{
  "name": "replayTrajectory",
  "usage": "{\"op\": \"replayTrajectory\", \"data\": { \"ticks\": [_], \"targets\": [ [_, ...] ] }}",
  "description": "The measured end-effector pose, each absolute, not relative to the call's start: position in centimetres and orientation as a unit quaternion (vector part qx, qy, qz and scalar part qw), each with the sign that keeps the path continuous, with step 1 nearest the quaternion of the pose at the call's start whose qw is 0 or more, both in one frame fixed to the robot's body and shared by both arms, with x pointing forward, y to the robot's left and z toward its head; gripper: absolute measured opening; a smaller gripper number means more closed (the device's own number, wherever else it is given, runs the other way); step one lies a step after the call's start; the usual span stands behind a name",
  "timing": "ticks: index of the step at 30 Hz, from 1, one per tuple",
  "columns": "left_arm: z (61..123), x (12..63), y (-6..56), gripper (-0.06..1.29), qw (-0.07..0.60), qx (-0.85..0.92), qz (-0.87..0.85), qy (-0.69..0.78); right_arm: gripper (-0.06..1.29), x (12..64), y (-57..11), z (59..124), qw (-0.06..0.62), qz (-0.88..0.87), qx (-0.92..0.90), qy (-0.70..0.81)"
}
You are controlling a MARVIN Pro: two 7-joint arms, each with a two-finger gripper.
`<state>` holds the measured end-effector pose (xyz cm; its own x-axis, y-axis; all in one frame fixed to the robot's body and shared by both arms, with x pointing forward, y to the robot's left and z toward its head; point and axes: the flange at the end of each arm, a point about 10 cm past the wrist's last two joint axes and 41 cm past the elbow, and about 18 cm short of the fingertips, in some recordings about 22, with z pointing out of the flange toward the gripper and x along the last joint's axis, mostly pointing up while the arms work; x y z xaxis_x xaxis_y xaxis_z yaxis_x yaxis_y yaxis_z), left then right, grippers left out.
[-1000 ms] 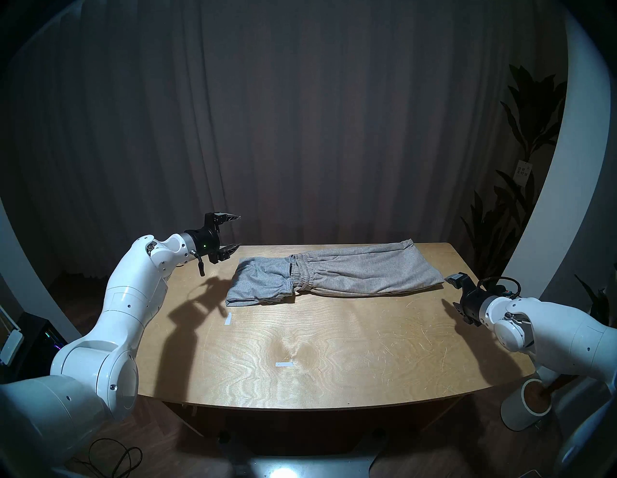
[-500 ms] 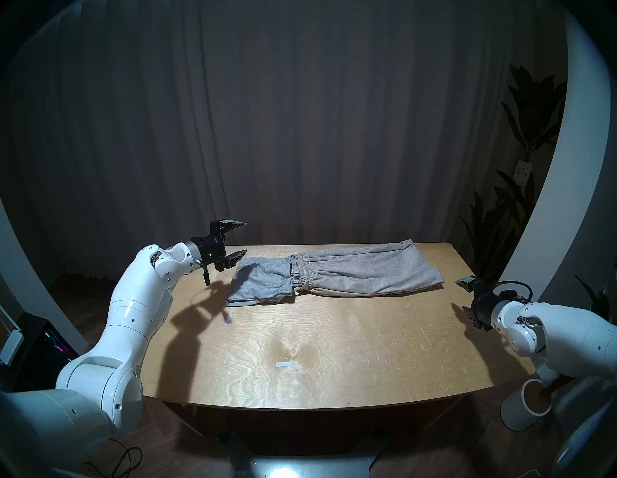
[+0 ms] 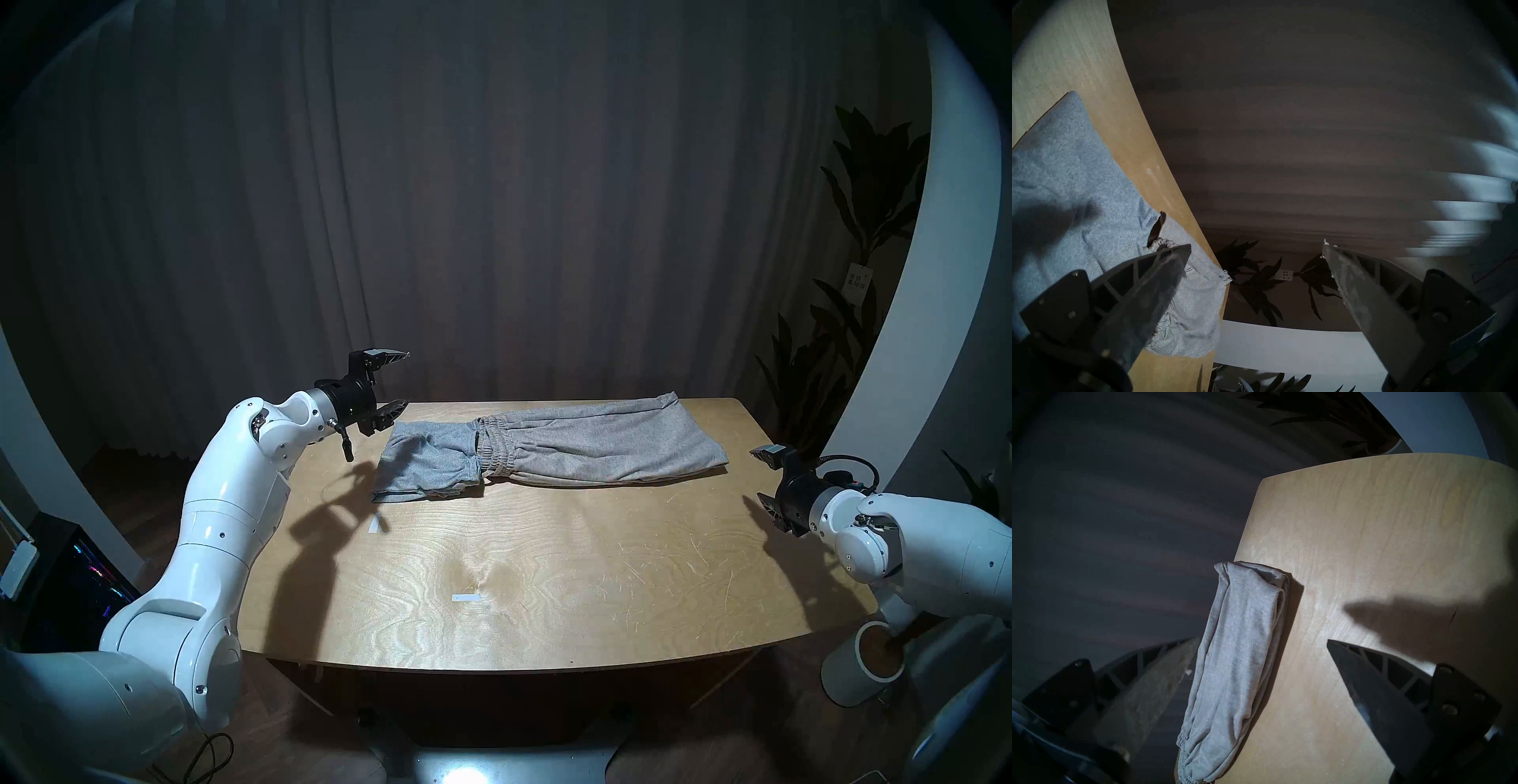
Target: Fold pants twice and stack them
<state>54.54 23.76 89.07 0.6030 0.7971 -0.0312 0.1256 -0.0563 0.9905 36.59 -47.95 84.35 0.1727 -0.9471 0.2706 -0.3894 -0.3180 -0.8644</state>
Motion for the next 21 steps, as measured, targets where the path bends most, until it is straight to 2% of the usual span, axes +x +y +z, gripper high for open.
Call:
{"op": "replayTrajectory", "data": {
  "ticks": [21],
  "targets": [
    [87.3, 51.6, 21.1, 1.21, 0.578, 0.666, 0.302, 0.361, 1.22, 35.9, -47.9, 84.3, 0.362, -0.426, -0.649, 0.516]
  ]
}}
